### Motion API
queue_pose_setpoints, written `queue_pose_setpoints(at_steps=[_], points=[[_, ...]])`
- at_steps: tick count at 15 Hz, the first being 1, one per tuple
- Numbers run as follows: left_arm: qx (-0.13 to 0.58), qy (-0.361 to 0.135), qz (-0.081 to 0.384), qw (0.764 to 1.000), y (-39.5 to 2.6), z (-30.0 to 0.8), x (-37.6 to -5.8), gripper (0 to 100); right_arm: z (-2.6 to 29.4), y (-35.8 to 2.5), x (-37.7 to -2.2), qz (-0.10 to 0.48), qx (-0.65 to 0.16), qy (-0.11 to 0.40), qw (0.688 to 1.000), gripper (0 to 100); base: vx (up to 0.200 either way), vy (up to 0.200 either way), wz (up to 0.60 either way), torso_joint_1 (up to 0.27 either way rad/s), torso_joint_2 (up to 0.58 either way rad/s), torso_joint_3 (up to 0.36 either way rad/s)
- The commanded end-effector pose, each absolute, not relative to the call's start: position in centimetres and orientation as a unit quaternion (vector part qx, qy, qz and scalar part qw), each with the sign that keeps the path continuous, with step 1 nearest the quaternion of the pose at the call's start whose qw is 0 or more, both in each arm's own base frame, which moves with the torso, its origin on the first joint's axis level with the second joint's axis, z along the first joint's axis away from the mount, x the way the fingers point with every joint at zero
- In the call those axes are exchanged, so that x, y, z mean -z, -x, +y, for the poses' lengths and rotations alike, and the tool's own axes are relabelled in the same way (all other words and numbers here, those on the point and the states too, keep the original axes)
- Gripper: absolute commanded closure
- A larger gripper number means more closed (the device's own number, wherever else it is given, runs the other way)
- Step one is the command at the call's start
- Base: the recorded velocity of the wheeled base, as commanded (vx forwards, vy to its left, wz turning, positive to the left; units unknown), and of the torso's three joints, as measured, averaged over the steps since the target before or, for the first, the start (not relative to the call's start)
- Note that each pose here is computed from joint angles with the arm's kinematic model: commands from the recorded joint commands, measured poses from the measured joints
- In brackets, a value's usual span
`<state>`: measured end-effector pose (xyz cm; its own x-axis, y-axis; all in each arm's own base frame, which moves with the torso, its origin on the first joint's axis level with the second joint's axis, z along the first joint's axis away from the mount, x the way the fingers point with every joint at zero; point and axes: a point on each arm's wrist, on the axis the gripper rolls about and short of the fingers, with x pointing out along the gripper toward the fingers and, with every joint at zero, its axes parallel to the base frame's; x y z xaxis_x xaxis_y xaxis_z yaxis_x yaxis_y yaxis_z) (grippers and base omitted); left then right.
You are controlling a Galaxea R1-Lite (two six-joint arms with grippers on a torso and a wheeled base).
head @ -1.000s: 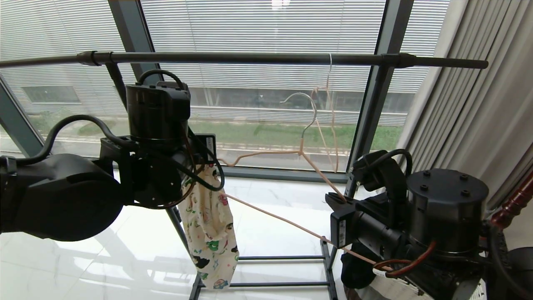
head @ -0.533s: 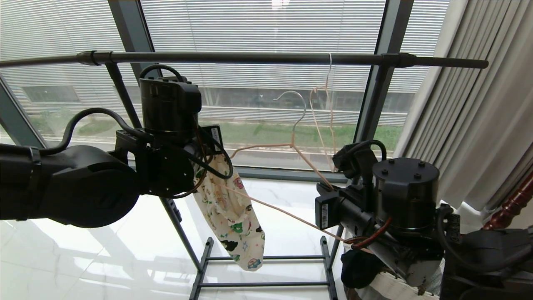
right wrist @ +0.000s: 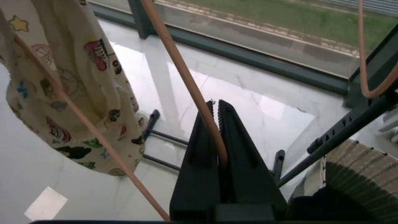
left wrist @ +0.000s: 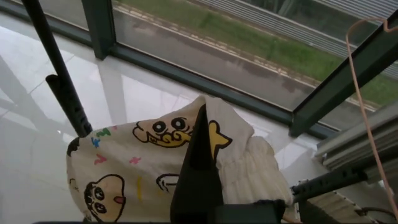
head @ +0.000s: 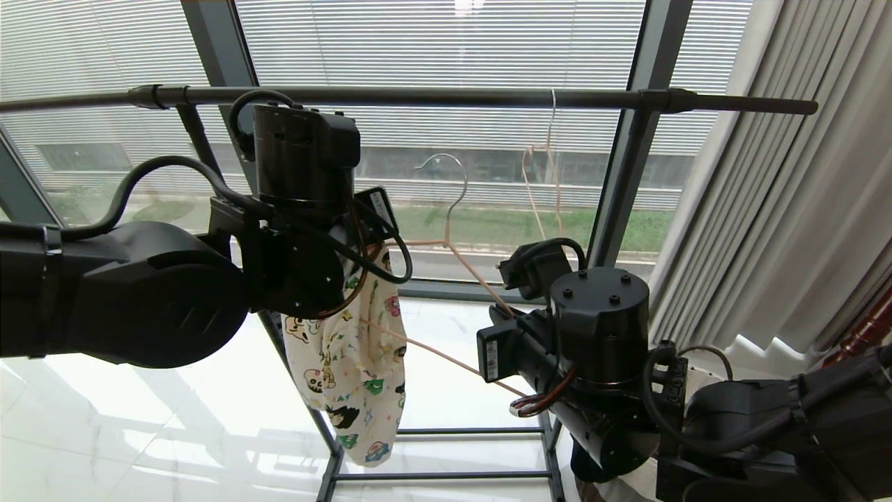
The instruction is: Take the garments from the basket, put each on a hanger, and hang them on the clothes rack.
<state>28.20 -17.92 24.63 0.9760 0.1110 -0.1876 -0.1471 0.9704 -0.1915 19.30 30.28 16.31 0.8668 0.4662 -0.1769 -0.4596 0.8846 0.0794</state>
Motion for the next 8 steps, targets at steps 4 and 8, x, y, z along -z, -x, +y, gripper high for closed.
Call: queue_pose_setpoints(at_steps=[4, 8], points=[[-0.12, 0.098, 0.071, 0.985, -29.5, -15.7, -25.6, 100, 29.0, -19.9, -15.6, 0.095, -0.169, 0.002, 0.981, 100, 0.0, 0.0, 0.0, 0.0, 0.0, 0.0], [-0.143, 0.083, 0.069, 0.984, -29.7, -15.2, -25.5, 100, 27.4, -21.0, -16.6, 0.08, -0.112, 0.005, 0.99, 100, 0.0, 0.0, 0.0, 0.0, 0.0, 0.0]])
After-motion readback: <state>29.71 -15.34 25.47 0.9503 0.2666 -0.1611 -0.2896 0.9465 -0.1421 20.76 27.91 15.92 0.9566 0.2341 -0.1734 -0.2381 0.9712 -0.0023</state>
